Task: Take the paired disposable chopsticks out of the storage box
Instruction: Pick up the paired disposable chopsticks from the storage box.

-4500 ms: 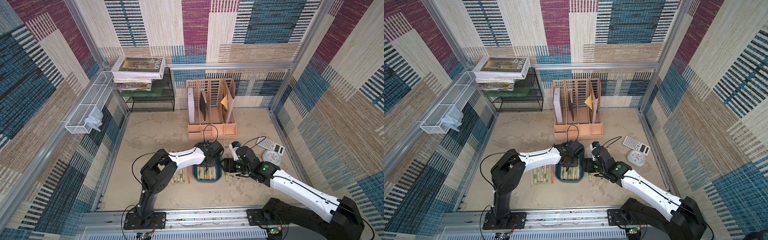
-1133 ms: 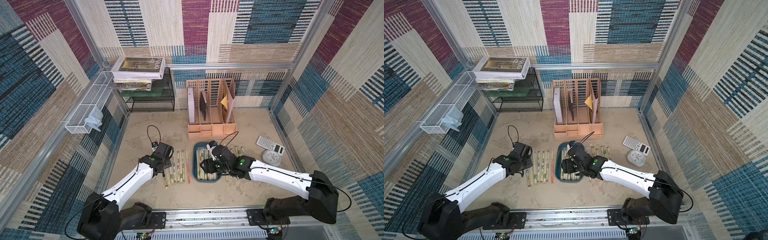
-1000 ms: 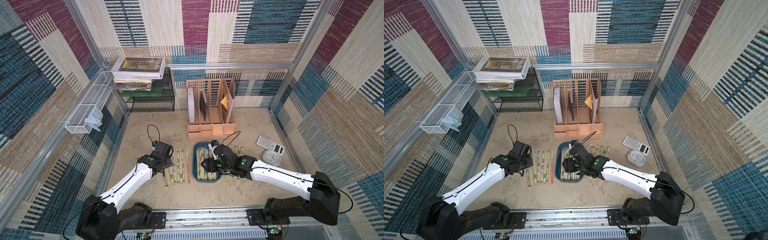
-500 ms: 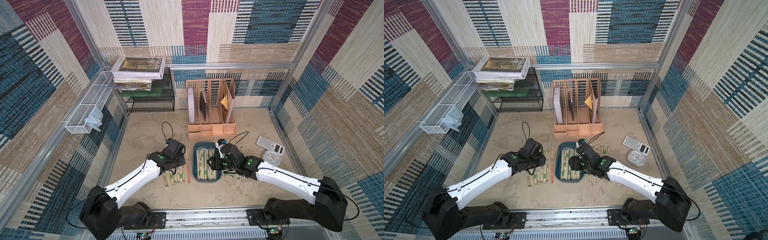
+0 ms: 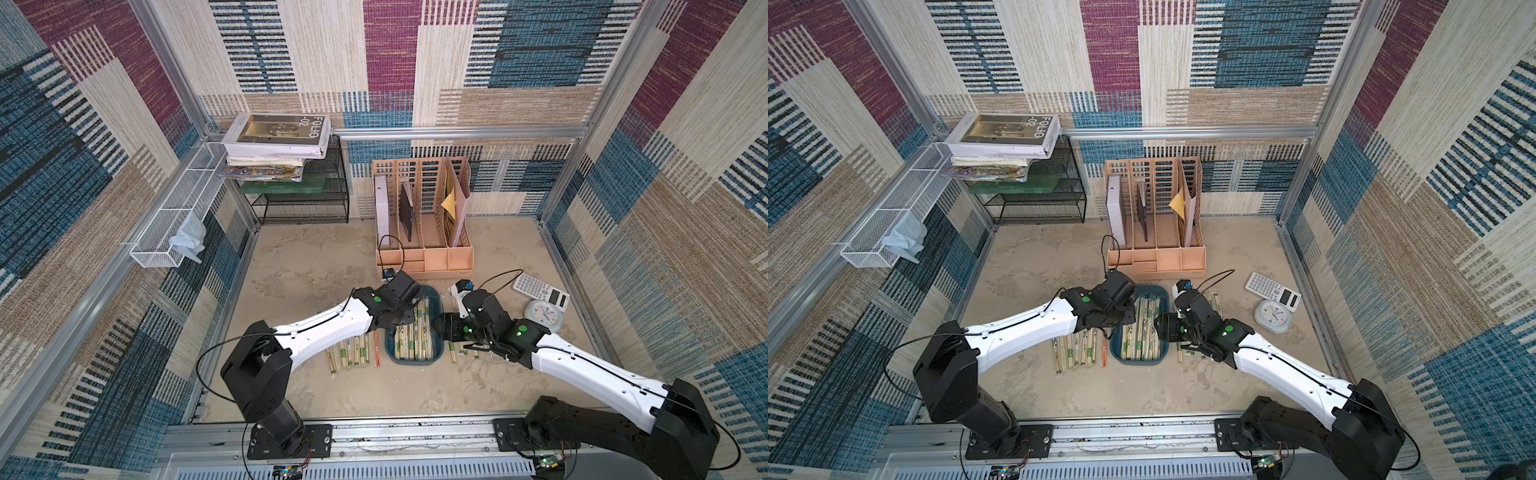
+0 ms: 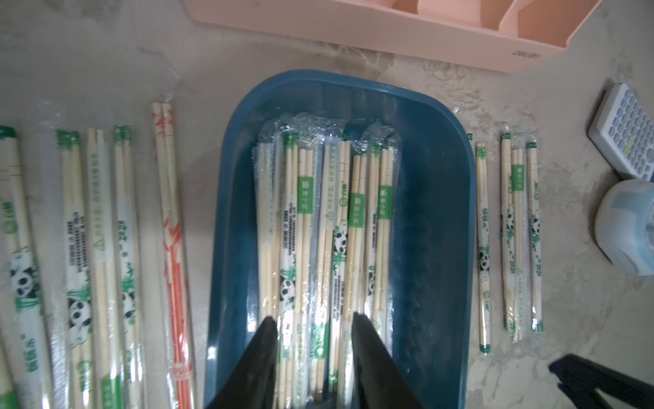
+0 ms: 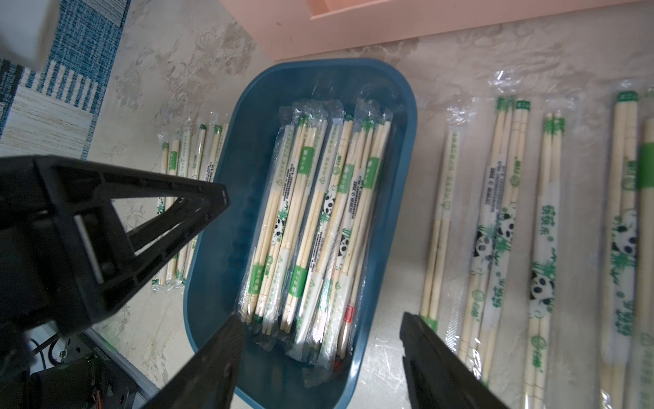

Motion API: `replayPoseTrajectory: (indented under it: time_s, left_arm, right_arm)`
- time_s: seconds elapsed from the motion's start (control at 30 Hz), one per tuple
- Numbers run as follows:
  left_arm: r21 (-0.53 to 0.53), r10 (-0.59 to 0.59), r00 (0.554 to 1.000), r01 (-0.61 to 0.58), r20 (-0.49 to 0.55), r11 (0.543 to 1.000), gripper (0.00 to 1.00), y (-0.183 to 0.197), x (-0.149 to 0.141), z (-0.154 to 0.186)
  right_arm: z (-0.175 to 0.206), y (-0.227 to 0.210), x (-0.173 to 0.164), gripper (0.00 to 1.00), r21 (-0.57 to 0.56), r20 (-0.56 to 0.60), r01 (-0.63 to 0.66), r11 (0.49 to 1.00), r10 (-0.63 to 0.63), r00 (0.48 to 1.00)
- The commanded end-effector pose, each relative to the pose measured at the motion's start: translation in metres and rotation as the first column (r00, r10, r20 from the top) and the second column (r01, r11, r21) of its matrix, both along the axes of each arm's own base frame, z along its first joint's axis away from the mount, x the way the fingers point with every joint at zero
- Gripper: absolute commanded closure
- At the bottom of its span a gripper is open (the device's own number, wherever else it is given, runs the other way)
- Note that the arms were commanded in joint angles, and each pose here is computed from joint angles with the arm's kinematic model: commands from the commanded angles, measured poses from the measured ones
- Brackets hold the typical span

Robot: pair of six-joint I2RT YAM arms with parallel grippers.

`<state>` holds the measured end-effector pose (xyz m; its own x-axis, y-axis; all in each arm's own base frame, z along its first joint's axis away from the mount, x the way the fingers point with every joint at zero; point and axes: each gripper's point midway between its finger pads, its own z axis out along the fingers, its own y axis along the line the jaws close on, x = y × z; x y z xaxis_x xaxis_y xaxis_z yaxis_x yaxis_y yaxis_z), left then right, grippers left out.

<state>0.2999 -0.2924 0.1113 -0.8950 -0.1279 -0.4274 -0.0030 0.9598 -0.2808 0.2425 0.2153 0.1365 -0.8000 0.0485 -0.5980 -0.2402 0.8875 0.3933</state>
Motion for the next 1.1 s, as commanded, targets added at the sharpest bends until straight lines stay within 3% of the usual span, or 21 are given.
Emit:
replayPoseTrajectory:
  time_s: [0.0,0.57,1.07]
  left_arm:
    - [0.037,-0.009,1.000,0.009,-0.015,0.999,0.66,-0.007,0.003,-0.011]
    - [0.210,0.003,0.998,0.012,-0.069,0.978,0.72,0.001,0.010,-0.063]
    - [0.254,0.012,0.996,0.012,-0.093,0.967,0.76,0.011,0.007,-0.081]
  right_arm:
    - [-0.003,-0.003,-0.004,0.26,-0.002,-0.009,-0.008,1.000,0.008,1.000]
    - [-0.001,-0.008,-0.005,0.26,0.016,-0.008,-0.008,1.000,0.008,1.000]
    - [-0.003,-0.007,-0.005,0.26,0.011,-0.013,-0.012,1.000,0.012,1.000]
